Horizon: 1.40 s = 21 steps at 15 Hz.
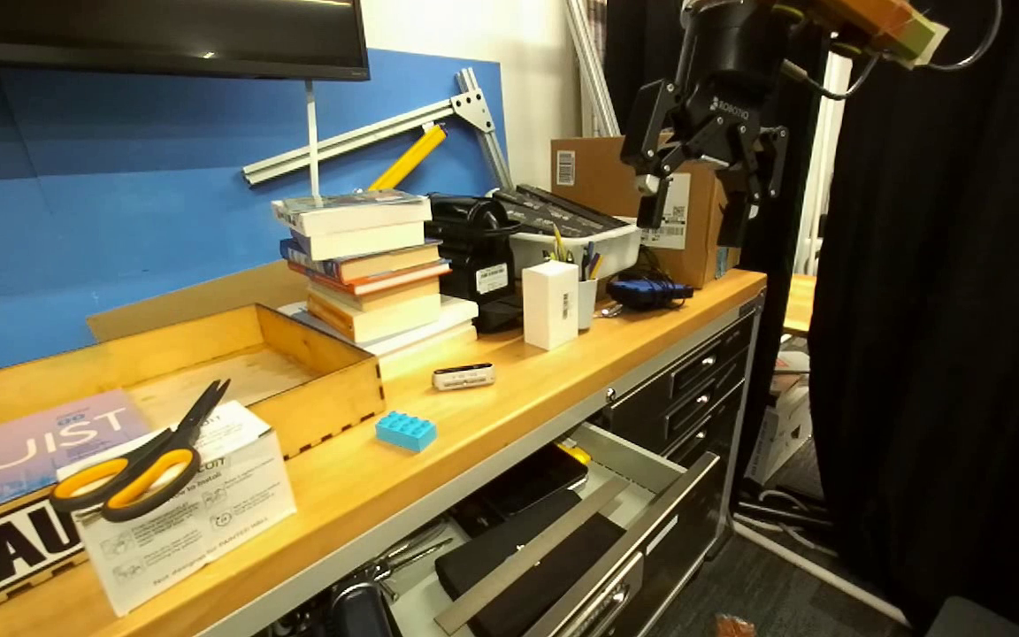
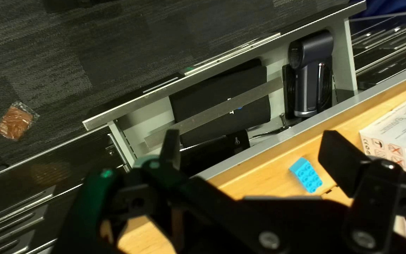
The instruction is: Put the blue object inside the drawer and close it
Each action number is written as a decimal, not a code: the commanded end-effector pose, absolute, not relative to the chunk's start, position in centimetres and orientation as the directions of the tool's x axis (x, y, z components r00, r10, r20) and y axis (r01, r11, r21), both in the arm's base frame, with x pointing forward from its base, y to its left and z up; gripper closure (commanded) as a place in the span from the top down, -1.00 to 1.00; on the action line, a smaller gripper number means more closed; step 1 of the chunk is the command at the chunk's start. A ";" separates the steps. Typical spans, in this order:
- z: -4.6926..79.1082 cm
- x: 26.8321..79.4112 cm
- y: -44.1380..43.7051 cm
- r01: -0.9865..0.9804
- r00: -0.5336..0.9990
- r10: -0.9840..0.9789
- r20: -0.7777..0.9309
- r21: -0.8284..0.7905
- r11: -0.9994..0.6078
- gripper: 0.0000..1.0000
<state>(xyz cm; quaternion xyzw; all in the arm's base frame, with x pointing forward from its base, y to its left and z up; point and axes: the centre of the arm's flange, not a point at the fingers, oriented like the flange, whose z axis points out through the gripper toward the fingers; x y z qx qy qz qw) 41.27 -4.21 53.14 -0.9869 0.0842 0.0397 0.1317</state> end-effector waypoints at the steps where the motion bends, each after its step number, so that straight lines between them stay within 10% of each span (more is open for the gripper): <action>1: 53.5 41.7 -3.6 -0.199 0.979 -0.185 -0.080 -0.217 -0.956 1.00; 9: 52.1 52.8 10.4 -0.119 0.983 -0.110 0.146 0.055 -0.991 1.00; 21: 37.2 59.8 22.0 0.147 0.985 0.138 -0.101 0.087 -0.985 1.00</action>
